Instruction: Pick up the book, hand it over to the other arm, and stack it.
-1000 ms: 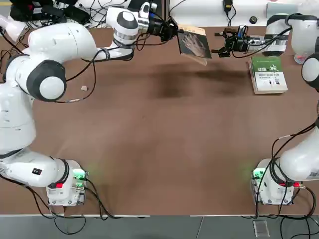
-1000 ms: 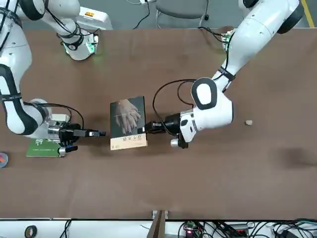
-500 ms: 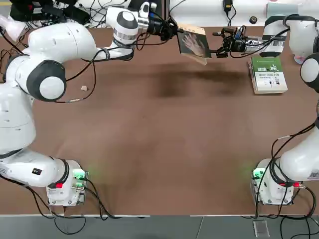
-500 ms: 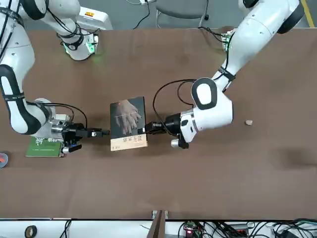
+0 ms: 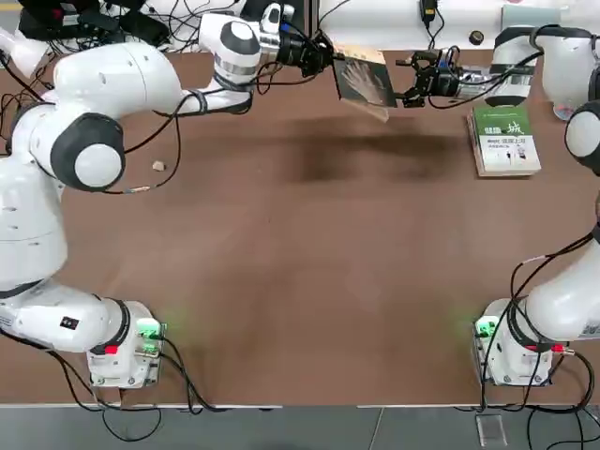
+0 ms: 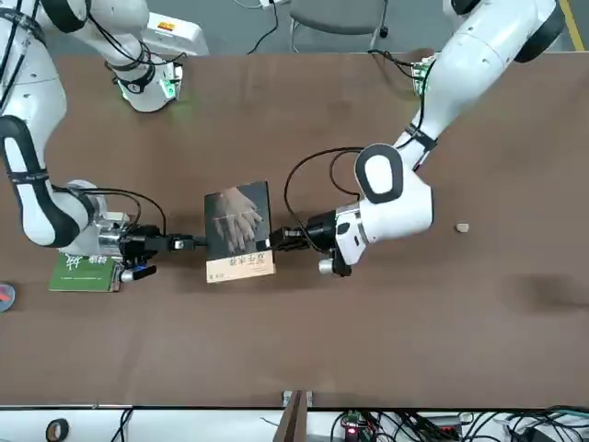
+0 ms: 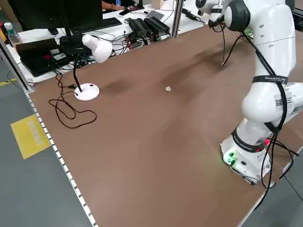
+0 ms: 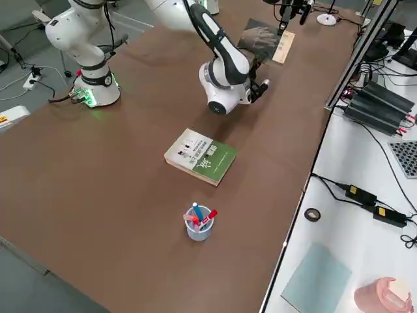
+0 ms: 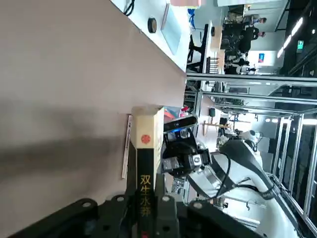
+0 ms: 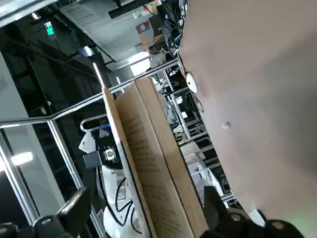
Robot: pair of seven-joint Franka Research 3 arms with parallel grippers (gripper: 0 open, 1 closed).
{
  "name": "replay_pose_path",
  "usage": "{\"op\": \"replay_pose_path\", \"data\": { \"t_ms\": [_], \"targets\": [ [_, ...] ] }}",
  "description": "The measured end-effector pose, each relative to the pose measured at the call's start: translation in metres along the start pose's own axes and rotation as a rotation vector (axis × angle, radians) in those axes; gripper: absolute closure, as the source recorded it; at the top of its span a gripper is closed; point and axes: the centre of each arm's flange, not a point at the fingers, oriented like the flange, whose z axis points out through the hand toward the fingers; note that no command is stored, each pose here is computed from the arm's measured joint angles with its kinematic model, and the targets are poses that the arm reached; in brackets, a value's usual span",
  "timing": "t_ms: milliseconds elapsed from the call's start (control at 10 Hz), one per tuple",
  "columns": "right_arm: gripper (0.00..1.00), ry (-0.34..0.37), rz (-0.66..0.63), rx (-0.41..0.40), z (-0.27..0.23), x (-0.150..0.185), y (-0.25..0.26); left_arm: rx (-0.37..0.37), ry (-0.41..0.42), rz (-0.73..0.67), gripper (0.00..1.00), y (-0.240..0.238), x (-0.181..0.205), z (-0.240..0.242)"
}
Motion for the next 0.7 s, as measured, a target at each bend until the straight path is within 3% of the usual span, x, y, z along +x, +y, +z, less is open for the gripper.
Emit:
{"op": "replay_pose_path", "data": {
  "t_ms": [700],
  "targets": [
    [0.00,-0.038,-0.006,-0.077,-0.0029,-0.0052,0.0070,0.015,0.028,0.013,0.99,0.0030,-0.0093,0.0100]
  ]
}}
